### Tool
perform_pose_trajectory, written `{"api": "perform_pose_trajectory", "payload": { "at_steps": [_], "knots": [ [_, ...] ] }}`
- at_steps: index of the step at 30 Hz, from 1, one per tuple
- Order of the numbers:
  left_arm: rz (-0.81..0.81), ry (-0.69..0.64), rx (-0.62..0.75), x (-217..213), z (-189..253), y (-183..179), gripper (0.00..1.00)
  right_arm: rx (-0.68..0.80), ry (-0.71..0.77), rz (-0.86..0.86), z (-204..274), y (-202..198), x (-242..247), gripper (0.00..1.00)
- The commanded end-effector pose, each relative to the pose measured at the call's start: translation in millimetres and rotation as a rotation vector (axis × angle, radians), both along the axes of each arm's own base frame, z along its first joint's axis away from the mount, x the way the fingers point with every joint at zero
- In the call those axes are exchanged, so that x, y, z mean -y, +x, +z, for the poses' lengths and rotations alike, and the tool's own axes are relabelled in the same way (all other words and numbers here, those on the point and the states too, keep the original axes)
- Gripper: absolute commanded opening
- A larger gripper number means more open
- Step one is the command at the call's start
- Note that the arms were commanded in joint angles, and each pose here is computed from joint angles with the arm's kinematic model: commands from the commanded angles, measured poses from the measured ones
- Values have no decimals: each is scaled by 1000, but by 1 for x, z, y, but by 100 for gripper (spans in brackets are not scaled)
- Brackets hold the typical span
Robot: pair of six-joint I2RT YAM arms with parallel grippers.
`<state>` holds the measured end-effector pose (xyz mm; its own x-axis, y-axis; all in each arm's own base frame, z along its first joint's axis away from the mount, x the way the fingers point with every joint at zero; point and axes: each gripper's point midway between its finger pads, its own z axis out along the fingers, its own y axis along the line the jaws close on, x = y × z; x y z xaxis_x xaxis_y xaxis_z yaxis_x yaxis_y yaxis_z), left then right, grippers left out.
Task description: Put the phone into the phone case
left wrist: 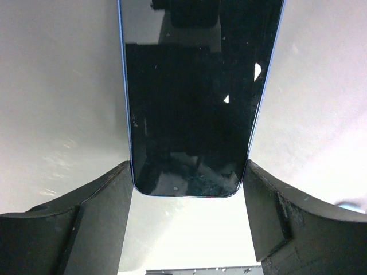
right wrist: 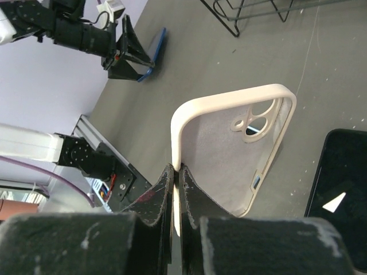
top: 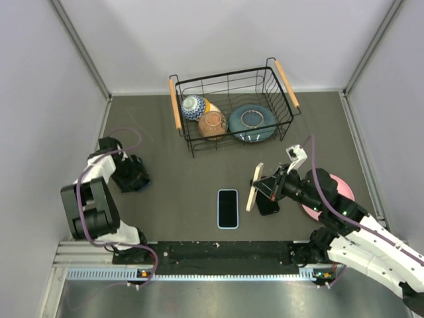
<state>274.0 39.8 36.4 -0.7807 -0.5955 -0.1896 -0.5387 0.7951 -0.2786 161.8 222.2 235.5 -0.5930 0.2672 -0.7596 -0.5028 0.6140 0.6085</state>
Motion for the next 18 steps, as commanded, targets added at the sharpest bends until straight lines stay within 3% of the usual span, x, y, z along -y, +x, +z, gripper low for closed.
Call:
{"api": "perform_pose_trajectory", "payload": {
  "at_steps": [1, 8, 18],
  "knots": [
    [-80, -59, 108, 46, 25, -7, 45, -22, 64, 48, 12, 1, -19, 0],
    [-133, -78, 196, 82, 39, -24, 42, -186, 62, 90, -22, 3, -58, 0],
    [-148, -234, 299, 112, 60, -33, 41, -353, 22, 147, -44, -7, -144, 0]
  ]
}}
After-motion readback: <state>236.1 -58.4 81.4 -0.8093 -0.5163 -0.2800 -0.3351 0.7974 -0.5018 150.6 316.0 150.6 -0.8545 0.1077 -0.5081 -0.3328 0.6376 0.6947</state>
